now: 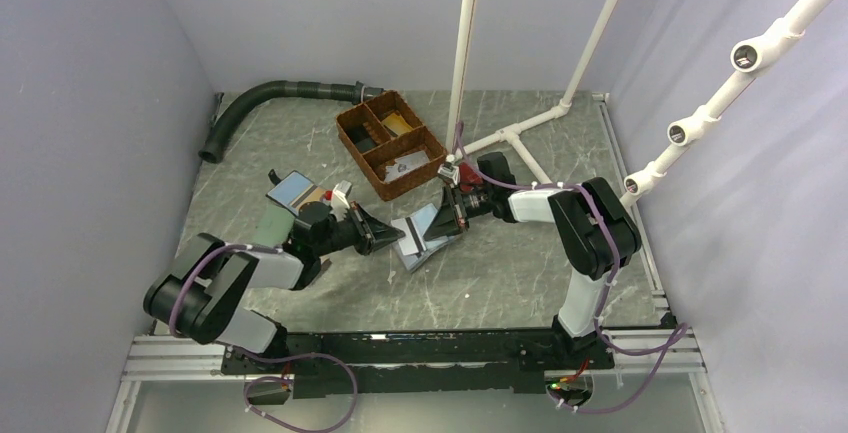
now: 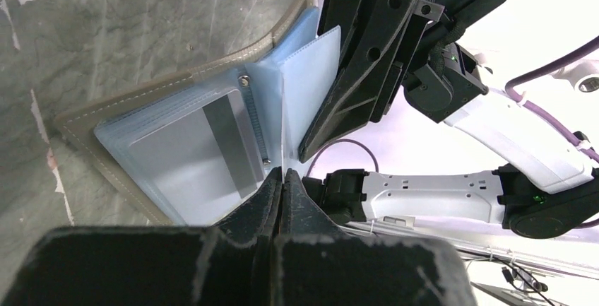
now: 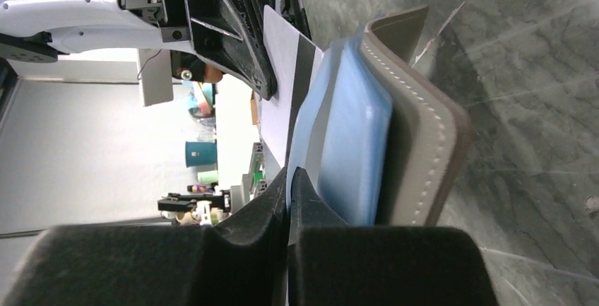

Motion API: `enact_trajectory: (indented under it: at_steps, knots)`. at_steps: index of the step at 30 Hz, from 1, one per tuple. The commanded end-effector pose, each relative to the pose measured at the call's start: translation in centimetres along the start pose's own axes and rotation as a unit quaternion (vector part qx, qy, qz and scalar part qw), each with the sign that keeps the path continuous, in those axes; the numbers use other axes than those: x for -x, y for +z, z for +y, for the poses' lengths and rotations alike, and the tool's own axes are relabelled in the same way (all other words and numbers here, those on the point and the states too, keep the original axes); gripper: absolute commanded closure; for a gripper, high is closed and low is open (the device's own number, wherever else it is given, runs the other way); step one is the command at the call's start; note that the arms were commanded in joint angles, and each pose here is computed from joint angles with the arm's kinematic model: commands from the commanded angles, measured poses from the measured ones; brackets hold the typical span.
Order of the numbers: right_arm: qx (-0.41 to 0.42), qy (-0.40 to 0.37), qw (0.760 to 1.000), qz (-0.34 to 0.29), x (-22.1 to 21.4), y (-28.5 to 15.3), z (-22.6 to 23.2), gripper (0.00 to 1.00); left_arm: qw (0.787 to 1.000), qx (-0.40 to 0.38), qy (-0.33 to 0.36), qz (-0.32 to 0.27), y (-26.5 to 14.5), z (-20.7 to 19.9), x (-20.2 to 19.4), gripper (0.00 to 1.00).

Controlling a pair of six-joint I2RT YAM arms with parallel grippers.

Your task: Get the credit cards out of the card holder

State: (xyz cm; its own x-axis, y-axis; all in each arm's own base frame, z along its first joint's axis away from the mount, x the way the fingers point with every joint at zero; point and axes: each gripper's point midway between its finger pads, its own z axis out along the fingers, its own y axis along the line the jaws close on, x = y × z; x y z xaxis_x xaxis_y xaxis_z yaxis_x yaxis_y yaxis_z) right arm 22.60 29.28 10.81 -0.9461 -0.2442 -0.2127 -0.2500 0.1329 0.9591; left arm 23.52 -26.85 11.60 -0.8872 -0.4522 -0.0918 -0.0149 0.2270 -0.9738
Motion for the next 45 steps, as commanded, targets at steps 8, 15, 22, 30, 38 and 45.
enact_trajectory:
  at_steps: [8, 15, 22, 30, 38, 45]
  knots:
    - [-0.078, -0.048, 0.996, -0.007, 0.8, -0.5, -1.7, 0.89, 0.998, 0.055, 0.027, -0.002, -3.0, 0.9, 0.1, 1.0]
    - [-0.197, -0.101, 0.975, -0.009, 1.5, -1.8, -4.2, 0.59, 0.996, 0.069, 0.059, 0.001, -4.1, 0.0, 0.2, 1.0]
    - [-0.269, -0.184, 0.945, -0.006, 2.8, -3.9, -4.2, 0.39, 0.994, 0.078, 0.08, 0.016, -4.2, -0.8, 0.2, 1.0]
    - [-0.18, -0.274, 0.944, 0.028, 2.1, -3.4, 0.5, 0.36, 0.994, 0.048, 0.092, 0.029, -3.4, -2.2, 0.4, 1.0]
    - [-0.041, -0.306, 0.95, 0.05, 0.4, -2.1, 6.0, 0.3, 0.987, 0.013, 0.15, 0.048, -3.0, -4.5, 0.6, 1.0]
    - [-0.022, -0.309, 0.949, 0.066, -0.2, -0.7, 7.4, 0.23, 0.975, -0.024, 0.215, 0.044, -3.1, -7.1, 0.5, 1.0]
